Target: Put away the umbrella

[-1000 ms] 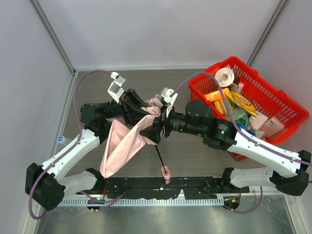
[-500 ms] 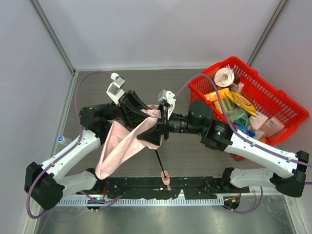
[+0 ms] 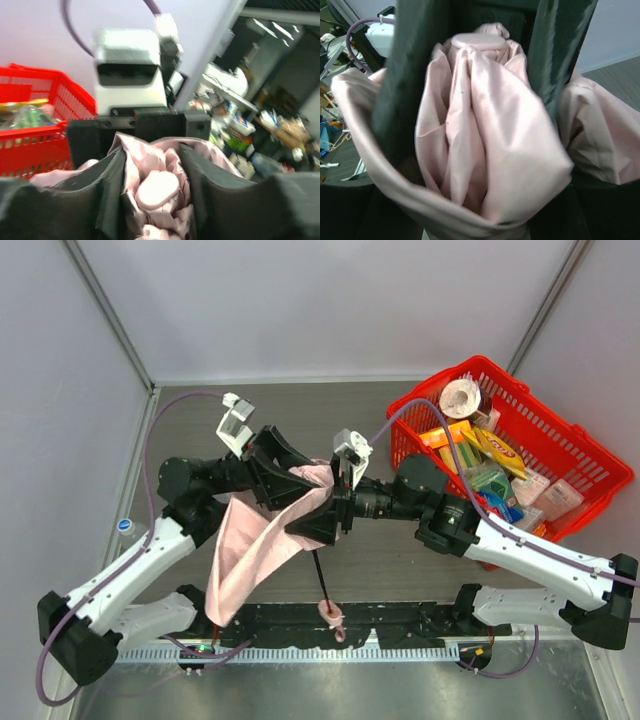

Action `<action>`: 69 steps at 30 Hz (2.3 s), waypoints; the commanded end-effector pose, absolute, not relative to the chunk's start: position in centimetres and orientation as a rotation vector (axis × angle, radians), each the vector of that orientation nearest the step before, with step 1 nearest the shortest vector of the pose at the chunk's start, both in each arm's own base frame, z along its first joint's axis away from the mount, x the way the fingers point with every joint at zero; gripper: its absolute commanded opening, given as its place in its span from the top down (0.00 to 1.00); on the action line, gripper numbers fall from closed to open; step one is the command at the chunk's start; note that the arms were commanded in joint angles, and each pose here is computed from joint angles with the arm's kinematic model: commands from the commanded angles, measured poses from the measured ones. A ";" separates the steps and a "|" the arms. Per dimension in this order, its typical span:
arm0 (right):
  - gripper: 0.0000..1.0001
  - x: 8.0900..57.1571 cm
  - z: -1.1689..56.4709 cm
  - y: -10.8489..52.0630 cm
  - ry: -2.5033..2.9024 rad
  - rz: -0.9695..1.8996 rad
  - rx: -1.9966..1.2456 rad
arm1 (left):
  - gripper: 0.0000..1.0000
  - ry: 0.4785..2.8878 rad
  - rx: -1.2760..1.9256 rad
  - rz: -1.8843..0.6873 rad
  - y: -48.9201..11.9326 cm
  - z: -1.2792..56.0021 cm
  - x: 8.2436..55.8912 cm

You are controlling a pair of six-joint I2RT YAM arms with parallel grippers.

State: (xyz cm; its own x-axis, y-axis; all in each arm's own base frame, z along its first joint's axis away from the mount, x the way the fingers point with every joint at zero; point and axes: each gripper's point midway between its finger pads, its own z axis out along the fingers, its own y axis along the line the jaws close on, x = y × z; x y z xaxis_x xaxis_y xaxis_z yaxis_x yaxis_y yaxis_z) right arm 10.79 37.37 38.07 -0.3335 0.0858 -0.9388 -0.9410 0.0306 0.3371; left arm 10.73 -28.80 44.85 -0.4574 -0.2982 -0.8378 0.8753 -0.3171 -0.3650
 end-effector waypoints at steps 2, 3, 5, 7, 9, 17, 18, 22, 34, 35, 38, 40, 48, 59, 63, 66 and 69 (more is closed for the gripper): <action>1.00 13.3 36.6 36.4 1.504 1.343 -0.791 | 0.24 1.169 0.720 -1.507 -27.2 47.1 11.9; 1.00 13.6 36.2 36.0 1.522 1.311 -0.790 | 0.06 1.251 0.654 -1.423 -26.5 46.3 13.1; 1.00 14.0 35.9 35.3 1.540 1.261 -0.782 | 0.00 1.322 0.550 -1.258 -24.3 46.2 14.6; 1.00 14.6 35.1 34.7 1.575 1.202 -0.779 | 0.00 1.385 0.426 -1.105 -21.8 46.4 16.1; 1.00 14.8 35.3 34.5 1.572 1.197 -0.774 | 0.00 1.401 0.409 -1.044 -20.5 46.9 16.1; 1.00 15.7 35.2 34.8 1.571 1.188 -0.747 | 0.00 1.514 0.228 -0.935 -18.6 45.3 18.4; 1.00 15.7 35.0 34.9 1.570 1.183 -0.758 | 0.00 1.551 0.194 -0.898 -18.3 44.5 19.1; 1.00 16.5 34.4 34.9 1.569 1.132 -0.763 | 0.00 1.740 -0.029 -0.874 -17.9 39.5 21.0; 1.00 17.3 36.1 34.7 1.532 1.143 -0.765 | 0.00 1.890 -0.177 -0.966 -18.4 33.2 19.8; 1.00 17.3 36.2 34.7 1.533 1.148 -0.763 | 0.00 1.899 -0.209 -0.955 -18.2 32.9 20.0; 1.00 17.0 36.3 34.8 1.528 1.159 -0.771 | 0.00 1.858 -0.223 -1.060 -19.7 32.9 20.3; 1.00 17.0 36.3 34.6 1.528 1.158 -0.767 | 0.00 1.794 -0.187 -1.195 -21.7 33.6 20.3; 1.00 16.4 37.1 34.5 1.505 1.183 -0.776 | 0.00 1.840 -0.200 -1.197 -24.3 31.9 22.9; 1.00 16.0 35.7 33.2 1.567 1.142 -0.794 | 0.83 1.738 -0.103 -1.355 -27.0 33.0 23.1; 0.91 16.9 34.8 31.3 1.725 1.043 -0.689 | 1.00 1.695 -0.031 -1.374 -27.1 34.1 22.4; 0.62 17.5 33.9 28.7 1.879 0.912 -0.602 | 1.00 1.636 0.027 -1.402 -27.2 35.6 21.7; 0.40 16.3 33.4 26.8 1.966 0.871 -0.616 | 1.00 1.608 0.080 -1.388 -27.1 36.4 21.3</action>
State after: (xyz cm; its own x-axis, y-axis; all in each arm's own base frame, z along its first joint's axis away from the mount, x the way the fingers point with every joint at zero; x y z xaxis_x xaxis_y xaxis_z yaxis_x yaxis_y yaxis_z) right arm 16.73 30.76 31.40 -0.4642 -0.0973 -0.8804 -0.7710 0.5336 0.3476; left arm 22.64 -27.24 30.98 -0.6233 -0.4924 -0.6075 0.4258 0.4379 -0.7918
